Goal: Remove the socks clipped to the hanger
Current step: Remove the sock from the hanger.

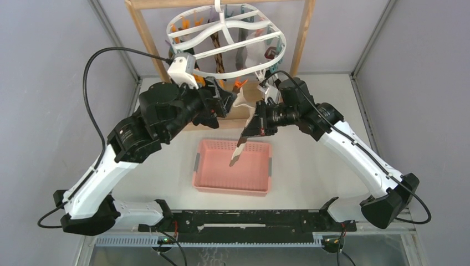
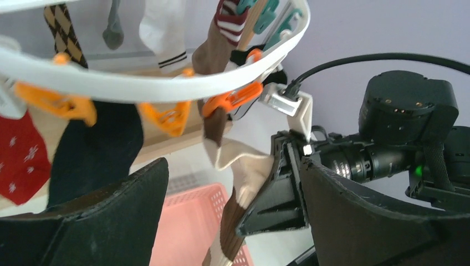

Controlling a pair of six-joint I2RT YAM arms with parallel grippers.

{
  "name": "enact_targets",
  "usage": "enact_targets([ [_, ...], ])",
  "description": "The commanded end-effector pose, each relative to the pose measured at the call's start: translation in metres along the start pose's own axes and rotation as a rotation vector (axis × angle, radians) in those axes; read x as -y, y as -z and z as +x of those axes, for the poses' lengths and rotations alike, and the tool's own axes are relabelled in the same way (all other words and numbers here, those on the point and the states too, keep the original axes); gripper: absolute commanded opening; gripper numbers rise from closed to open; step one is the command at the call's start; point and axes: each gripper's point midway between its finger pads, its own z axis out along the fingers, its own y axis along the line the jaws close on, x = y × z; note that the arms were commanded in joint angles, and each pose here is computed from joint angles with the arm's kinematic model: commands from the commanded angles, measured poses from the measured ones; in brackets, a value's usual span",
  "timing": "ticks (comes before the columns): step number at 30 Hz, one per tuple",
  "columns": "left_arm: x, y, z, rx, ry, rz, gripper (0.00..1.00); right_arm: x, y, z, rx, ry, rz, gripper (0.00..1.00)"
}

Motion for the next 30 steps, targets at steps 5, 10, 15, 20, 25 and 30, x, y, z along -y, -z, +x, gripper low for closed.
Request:
enact_targets([
  [5, 0.021, -0.012, -0.048, 0.123, -0.065, 0.009, 0.91, -0.002, 0.008, 0.004, 0.009, 0.136, 0.155, 0.00],
  [10, 0.026, -0.027, -0.047, 0.113, -0.096, -0.003, 0.92, 0.004, 0.018, 0.006, 0.009, 0.152, 0.226, 0.00],
  [15, 0.022, -0.034, -0.039, 0.098, -0.115, -0.031, 0.91, 0.007, 0.025, 0.004, 0.014, 0.160, 0.252, 0.00],
  [20, 0.016, -0.033, -0.036, 0.098, -0.129, -0.047, 0.89, 0.008, 0.028, 0.005, 0.011, 0.159, 0.250, 0.00],
  [25, 0.014, -0.037, -0.028, 0.086, -0.150, -0.053, 0.88, 0.009, 0.029, 0.005, 0.004, 0.165, 0.255, 0.00],
  [30, 0.010, -0.041, -0.025, 0.081, -0.180, -0.089, 0.86, 0.009, 0.029, 0.005, 0.001, 0.171, 0.259, 0.00],
])
